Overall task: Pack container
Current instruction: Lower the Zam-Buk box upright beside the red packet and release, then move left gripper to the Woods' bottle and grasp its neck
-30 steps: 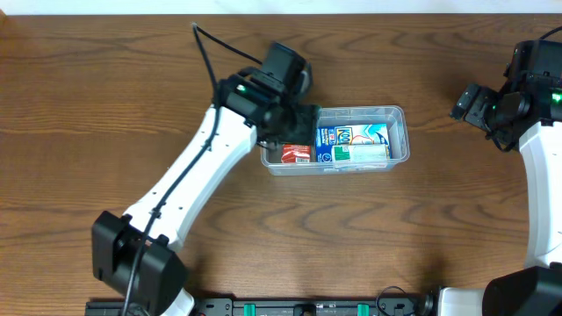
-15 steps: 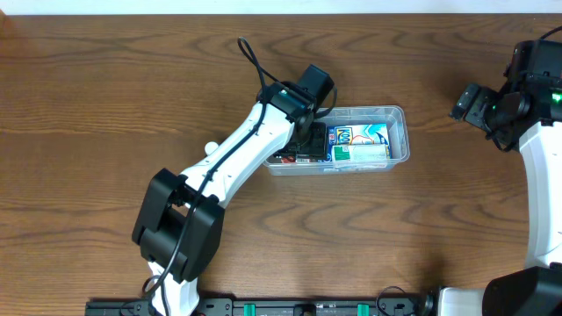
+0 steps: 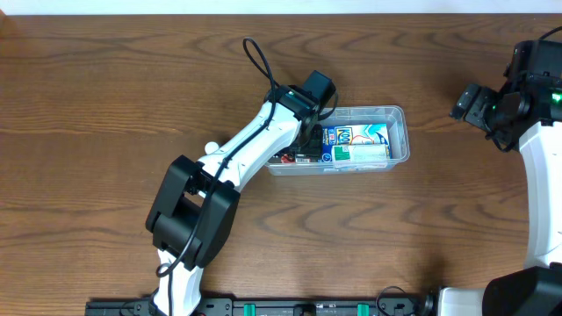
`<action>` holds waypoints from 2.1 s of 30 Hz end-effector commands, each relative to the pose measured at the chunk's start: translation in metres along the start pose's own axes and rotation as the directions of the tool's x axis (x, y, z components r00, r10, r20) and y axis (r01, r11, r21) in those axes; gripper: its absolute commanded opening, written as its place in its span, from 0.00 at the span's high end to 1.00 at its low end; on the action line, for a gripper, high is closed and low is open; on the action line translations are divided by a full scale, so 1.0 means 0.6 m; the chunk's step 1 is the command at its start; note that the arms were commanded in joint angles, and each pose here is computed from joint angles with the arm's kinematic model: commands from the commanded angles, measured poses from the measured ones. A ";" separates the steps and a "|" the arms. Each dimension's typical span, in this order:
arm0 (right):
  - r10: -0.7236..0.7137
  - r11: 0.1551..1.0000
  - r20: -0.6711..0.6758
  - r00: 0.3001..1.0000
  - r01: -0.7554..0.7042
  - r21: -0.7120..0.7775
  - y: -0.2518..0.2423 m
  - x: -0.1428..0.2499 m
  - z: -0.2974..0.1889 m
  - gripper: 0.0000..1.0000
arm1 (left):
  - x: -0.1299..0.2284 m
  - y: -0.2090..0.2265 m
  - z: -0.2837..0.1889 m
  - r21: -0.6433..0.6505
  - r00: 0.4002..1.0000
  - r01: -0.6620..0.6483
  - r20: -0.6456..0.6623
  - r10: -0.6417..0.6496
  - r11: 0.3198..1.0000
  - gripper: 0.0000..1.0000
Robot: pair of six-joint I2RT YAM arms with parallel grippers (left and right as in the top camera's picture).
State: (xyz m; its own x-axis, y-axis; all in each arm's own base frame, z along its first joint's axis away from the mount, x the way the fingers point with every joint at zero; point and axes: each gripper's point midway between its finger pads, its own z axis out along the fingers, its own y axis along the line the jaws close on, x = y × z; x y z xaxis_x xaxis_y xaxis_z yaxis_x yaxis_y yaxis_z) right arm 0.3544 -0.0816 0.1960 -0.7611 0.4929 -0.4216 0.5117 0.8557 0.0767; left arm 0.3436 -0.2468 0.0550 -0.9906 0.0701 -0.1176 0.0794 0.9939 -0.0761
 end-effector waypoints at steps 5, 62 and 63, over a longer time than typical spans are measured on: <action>0.021 1.000 0.017 1.000 -0.021 0.003 -0.004 -0.008 -0.007 0.01 | -0.013 0.022 0.006 -0.047 0.999 0.039 0.027 -0.037 0.998 0.34; 0.021 1.000 0.017 1.000 -0.021 0.003 -0.004 -0.008 -0.007 0.01 | -0.017 -0.013 -0.151 0.149 0.989 -0.024 0.150 0.001 0.988 0.02; 0.021 1.000 0.017 1.000 -0.021 0.003 -0.004 -0.008 -0.007 0.01 | -0.017 -0.013 -0.165 0.157 0.986 -0.035 0.168 0.008 0.987 0.02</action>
State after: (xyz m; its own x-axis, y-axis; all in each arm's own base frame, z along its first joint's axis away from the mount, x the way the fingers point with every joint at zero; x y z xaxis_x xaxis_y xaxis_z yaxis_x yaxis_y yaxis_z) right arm 0.3544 -0.0816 0.1960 -0.7595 0.4955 -0.4214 0.5140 0.8542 0.0780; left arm 0.3407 -0.2504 0.1222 -0.9758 0.0544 -0.2116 0.0984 0.9741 -0.2036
